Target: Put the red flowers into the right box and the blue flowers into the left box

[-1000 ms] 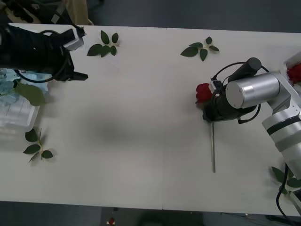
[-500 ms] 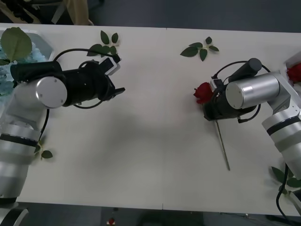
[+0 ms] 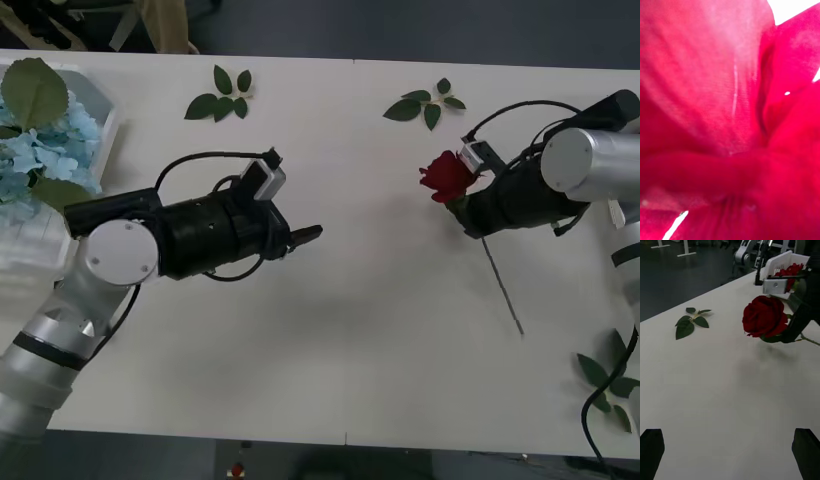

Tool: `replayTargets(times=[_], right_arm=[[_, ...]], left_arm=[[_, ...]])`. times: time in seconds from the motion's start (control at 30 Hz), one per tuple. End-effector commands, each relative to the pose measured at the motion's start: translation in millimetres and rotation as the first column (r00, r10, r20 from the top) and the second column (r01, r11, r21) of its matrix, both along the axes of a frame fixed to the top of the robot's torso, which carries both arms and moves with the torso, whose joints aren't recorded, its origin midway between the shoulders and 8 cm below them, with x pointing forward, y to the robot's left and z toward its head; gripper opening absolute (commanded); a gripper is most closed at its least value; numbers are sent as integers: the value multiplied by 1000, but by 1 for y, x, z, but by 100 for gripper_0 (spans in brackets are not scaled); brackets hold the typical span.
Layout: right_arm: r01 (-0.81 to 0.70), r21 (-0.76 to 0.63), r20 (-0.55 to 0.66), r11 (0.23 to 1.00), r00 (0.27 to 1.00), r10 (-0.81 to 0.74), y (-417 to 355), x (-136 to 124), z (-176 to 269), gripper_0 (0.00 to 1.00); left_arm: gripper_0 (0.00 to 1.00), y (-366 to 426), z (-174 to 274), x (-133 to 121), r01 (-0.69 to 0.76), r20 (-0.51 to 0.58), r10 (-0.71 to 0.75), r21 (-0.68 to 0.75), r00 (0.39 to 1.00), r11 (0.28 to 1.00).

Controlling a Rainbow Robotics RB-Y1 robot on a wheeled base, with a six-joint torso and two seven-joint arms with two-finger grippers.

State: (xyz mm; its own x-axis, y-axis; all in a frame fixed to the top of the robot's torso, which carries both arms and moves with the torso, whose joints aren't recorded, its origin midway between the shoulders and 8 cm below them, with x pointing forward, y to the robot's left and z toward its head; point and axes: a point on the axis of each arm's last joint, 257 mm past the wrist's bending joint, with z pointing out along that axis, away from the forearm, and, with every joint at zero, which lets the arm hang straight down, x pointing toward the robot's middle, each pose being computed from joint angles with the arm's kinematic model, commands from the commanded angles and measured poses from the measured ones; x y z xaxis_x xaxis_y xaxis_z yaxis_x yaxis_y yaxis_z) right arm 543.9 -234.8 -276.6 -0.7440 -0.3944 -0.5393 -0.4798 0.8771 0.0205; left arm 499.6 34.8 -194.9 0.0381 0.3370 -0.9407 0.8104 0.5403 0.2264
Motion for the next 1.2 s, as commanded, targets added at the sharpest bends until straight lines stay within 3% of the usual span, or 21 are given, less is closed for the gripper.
replayTargets(times=[0.03,0.2,0.37,0.63,0.87,1.2], right_arm=[[-116,-48,143,992,982,122,2,17,54,0],[-95,13,215,995,973,90,-7,26,87,0],[17,115,260,993,964,-46,-32,35,120,0],[227,178,232,957,936,-265,-103,33,144,0],[353,52,212,934,910,-356,-178,15,156,0],[492,-34,236,870,850,-472,-274,0,182,0]], left_arm=[[100,12,35,-15,68,-13,-69,-72,998,995],[100,13,48,-42,180,-73,-190,-124,979,976],[100,-5,60,-77,304,-110,-330,-206,938,930],[100,-37,73,-92,355,-97,-396,-287,913,890],[100,-61,101,-110,441,-57,-487,-341,872,830],[100,-39,94,-135,536,-100,-595,-337,797,774]])
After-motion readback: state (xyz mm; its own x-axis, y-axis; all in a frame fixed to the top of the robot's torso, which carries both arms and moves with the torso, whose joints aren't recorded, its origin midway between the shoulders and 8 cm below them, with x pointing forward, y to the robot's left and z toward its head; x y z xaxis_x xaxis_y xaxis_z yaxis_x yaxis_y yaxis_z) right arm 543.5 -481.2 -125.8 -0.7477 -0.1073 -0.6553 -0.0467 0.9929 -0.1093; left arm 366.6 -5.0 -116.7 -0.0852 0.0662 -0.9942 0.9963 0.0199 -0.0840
